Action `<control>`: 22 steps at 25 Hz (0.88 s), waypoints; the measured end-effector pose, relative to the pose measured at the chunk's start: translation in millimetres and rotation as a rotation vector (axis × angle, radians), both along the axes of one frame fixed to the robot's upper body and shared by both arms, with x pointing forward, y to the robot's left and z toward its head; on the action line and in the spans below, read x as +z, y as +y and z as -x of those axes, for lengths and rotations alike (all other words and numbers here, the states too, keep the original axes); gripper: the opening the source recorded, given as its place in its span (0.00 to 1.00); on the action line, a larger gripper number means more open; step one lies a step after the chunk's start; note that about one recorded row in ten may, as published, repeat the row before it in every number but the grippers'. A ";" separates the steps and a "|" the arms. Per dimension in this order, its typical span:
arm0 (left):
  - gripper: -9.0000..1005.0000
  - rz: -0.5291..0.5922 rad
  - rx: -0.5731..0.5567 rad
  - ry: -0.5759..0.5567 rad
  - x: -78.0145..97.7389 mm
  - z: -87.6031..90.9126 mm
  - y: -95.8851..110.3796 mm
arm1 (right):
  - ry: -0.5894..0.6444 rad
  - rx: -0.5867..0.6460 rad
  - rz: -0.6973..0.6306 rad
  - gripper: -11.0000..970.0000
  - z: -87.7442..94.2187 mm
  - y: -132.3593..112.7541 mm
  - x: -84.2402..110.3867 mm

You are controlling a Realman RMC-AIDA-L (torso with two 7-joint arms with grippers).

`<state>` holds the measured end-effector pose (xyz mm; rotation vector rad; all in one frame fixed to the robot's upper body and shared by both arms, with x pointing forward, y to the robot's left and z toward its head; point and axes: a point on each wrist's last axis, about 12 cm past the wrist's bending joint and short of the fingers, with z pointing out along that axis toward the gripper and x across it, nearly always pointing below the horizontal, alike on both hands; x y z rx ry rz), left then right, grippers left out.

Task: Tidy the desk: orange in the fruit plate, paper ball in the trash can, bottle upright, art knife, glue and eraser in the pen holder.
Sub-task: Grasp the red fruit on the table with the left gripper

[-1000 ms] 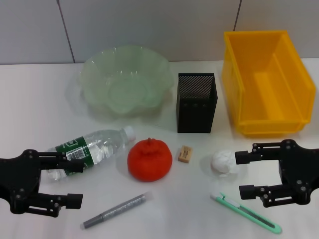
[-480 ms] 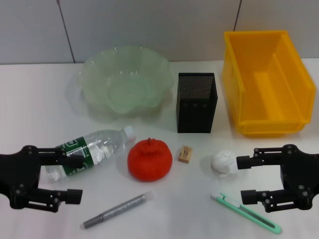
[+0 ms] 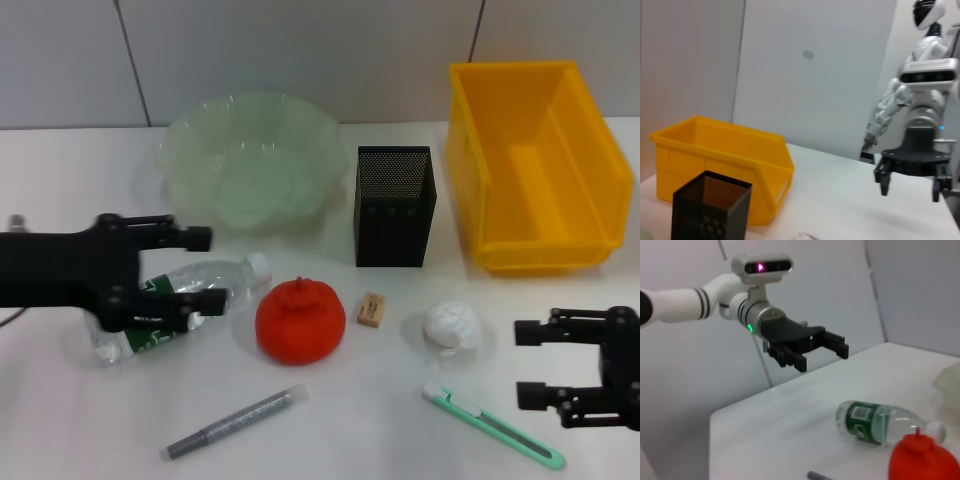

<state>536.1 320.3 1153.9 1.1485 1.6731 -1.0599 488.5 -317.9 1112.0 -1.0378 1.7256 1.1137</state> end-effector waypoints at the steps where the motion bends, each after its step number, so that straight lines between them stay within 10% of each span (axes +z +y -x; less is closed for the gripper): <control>1: 0.81 -0.002 0.008 -0.008 -2.7 -4.7 -8.8 | -0.003 -0.012 -0.004 0.76 2.0 -2.5 -0.7; 7: 0.81 -0.067 0.065 -0.008 -32.5 -24.4 -59.8 | 0.014 -0.012 0.011 0.76 8.6 -7.6 -3.8; 22: 0.81 -0.072 0.208 -0.073 -91.5 -28.9 -85.1 | 0.062 0.029 0.015 0.76 10.6 -7.0 -1.3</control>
